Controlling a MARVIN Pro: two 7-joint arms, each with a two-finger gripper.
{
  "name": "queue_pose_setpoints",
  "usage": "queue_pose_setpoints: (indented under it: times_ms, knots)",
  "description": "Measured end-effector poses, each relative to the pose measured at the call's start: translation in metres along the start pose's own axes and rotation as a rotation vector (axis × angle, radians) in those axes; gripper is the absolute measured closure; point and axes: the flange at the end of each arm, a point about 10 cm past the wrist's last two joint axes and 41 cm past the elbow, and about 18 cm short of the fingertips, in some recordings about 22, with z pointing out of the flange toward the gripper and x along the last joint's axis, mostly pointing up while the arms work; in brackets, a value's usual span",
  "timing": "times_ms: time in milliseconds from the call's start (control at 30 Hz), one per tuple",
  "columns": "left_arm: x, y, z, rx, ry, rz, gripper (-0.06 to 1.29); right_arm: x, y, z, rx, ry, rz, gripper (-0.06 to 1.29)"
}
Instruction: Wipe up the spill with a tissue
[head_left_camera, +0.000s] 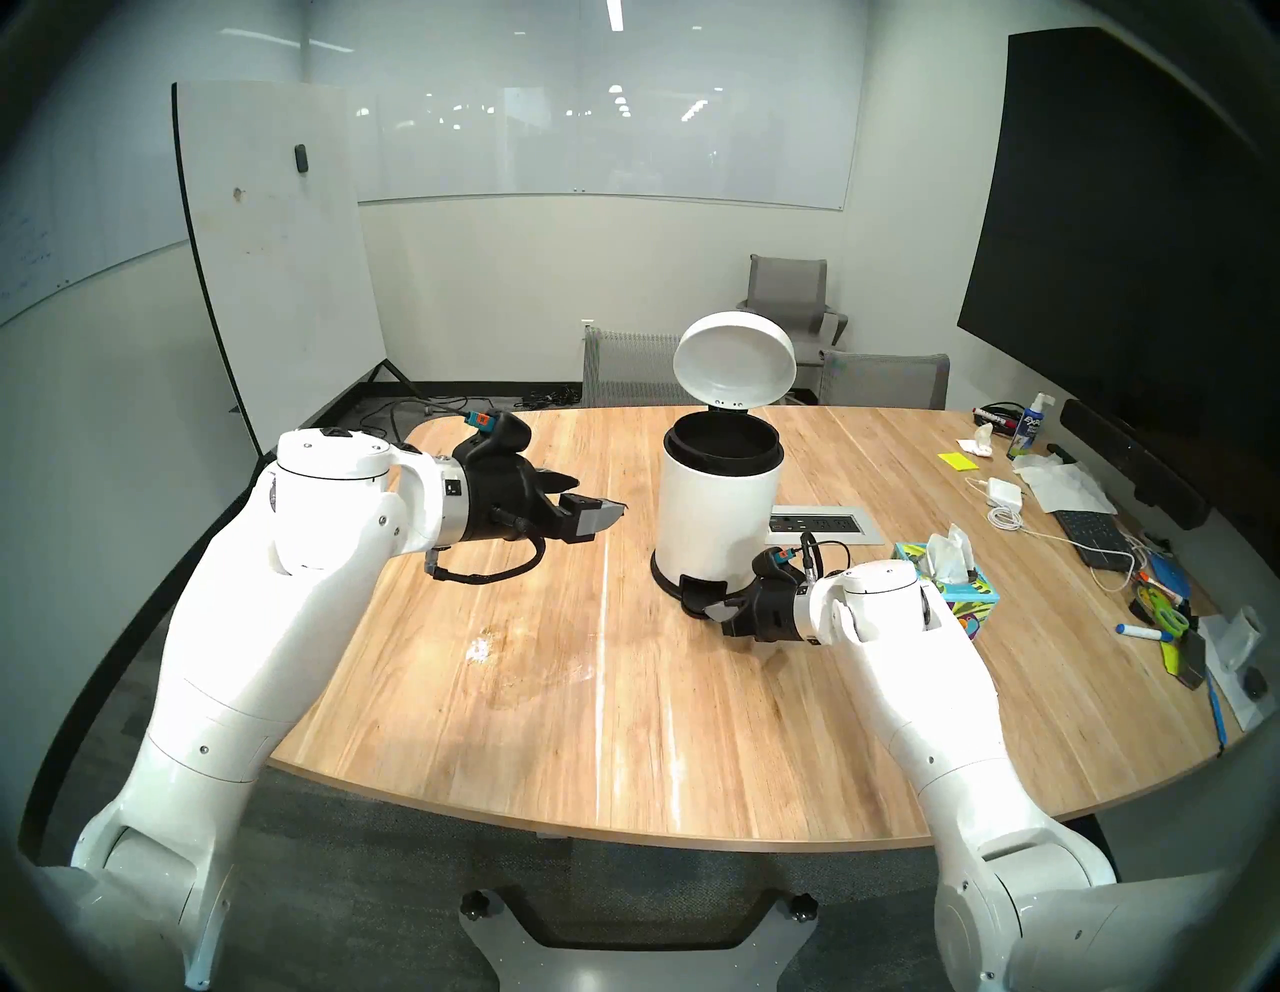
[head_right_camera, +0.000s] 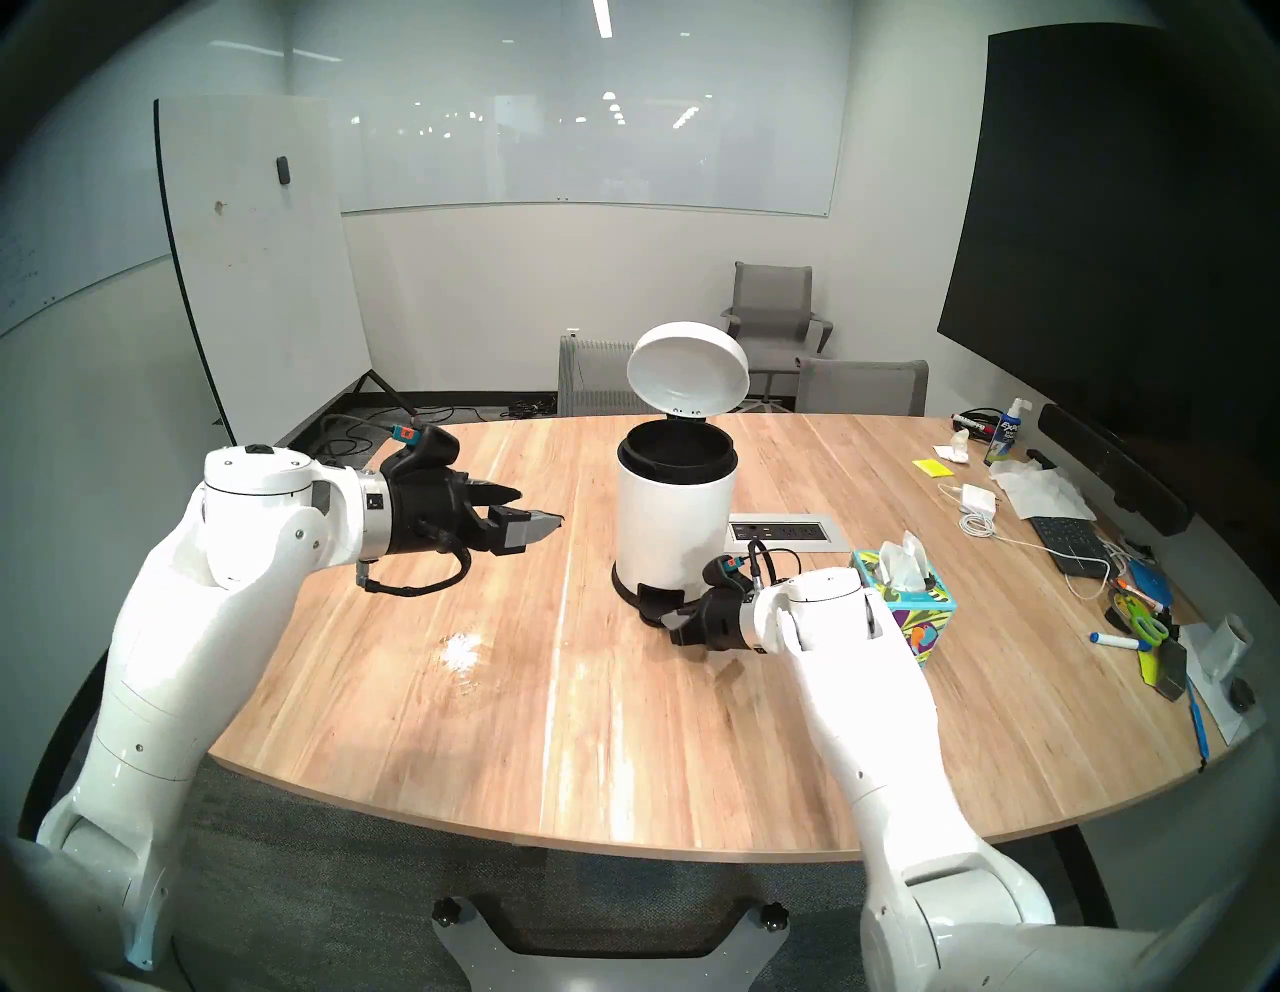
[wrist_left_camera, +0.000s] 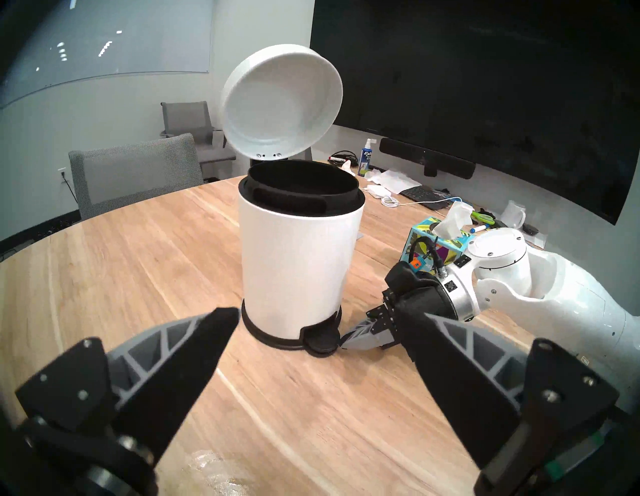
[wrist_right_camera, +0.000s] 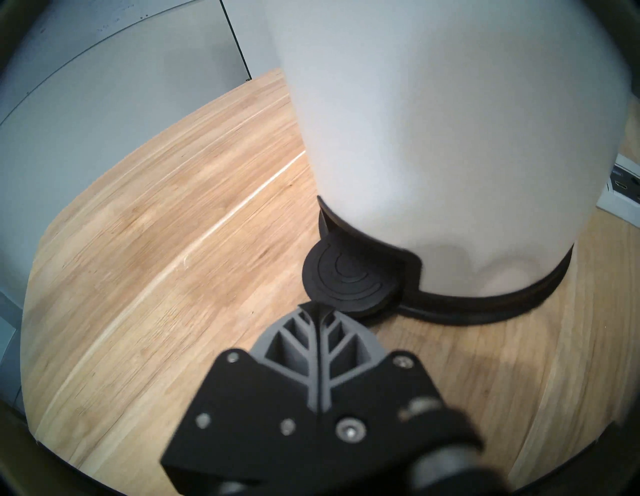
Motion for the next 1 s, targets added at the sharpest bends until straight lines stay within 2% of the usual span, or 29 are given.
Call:
queue_pose_setpoints:
  times_ms: [233,533,1000]
  knots:
    - [-0.015,-0.003,-0.004,-0.003,-0.005,-0.018,0.05,0.014,-0.012,-0.012,0.022,0.012,-0.029,1.25]
    - [-0.029,-0.007,-0.010,-0.008,-0.009,-0.034,0.04,0.039,-0.022,-0.038,0.025,0.037,-0.074,1.25]
    - [-0.050,-0.011,-0.020,-0.008,-0.012,-0.047,0.03,0.046,-0.028,-0.085,0.000,0.042,-0.092,1.25]
